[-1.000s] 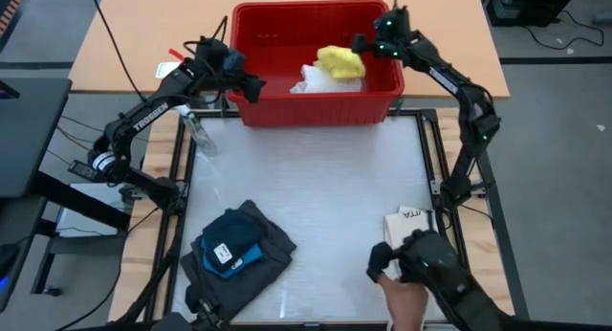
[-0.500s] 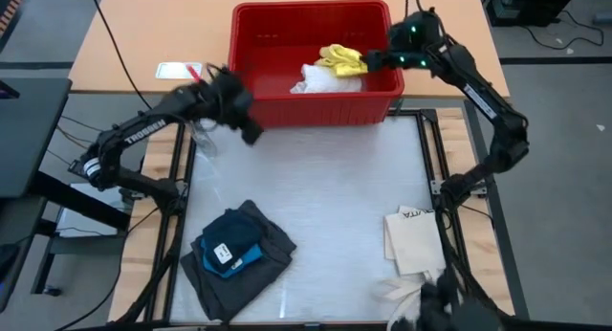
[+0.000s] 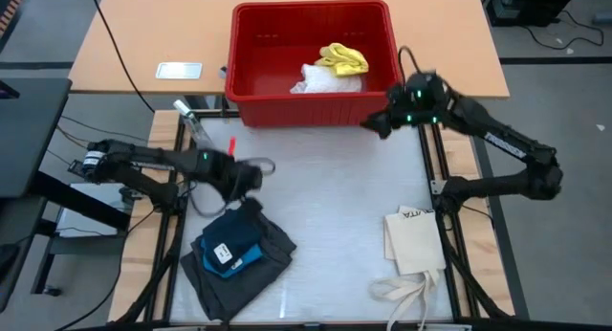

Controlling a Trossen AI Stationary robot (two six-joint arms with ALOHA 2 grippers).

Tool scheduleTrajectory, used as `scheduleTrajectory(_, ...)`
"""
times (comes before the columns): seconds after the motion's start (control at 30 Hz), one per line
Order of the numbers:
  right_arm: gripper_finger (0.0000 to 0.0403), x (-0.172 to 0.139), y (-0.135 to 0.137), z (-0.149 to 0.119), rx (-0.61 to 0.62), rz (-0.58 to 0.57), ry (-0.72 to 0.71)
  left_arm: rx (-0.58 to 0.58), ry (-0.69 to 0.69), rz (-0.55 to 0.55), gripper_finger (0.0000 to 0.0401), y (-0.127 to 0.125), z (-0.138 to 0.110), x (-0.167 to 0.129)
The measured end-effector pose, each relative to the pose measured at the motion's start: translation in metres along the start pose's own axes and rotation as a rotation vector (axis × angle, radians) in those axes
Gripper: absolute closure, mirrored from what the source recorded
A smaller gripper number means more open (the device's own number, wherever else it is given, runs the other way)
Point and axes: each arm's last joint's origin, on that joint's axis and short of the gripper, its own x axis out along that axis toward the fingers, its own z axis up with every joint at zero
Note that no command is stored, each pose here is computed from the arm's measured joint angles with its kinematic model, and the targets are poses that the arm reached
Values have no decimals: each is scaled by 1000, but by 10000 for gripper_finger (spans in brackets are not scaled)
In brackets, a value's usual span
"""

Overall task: Fold laundry
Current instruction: Put the stacked shorts into the red laundry bin

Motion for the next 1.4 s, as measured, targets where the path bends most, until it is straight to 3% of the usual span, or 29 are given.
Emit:
scheduleTrajectory(0.13,124,12,5,-34,35,74,16,-12,121,-17,52,-12,-31,20)
scheduleTrajectory(0.3,124,34,13,-74,101,176,83,-17,215,-31,49,-24,-59,25)
scheduleTrajectory(0.57,124,71,27,-136,165,340,188,-36,382,-123,49,-35,-76,23)
scheduleTrajectory(0.77,123,92,31,-167,136,529,101,23,430,-234,49,-49,-89,24)
scheduleTrajectory(0.83,124,100,29,-171,137,525,70,44,428,-261,49,-51,-95,32)
scheduleTrajectory(0.93,127,119,17,-179,233,423,144,36,429,-281,49,-51,-103,55)
scheduleTrajectory(1.13,126,152,9,-206,271,377,276,-55,380,-212,49,-34,-114,99)
scheduleTrajectory(1.3,126,166,12,-214,330,424,277,-54,326,-243,57,-33,-100,119)
scheduleTrajectory(1.4,126,168,12,-216,361,437,292,-53,200,-295,67,-35,-77,126)
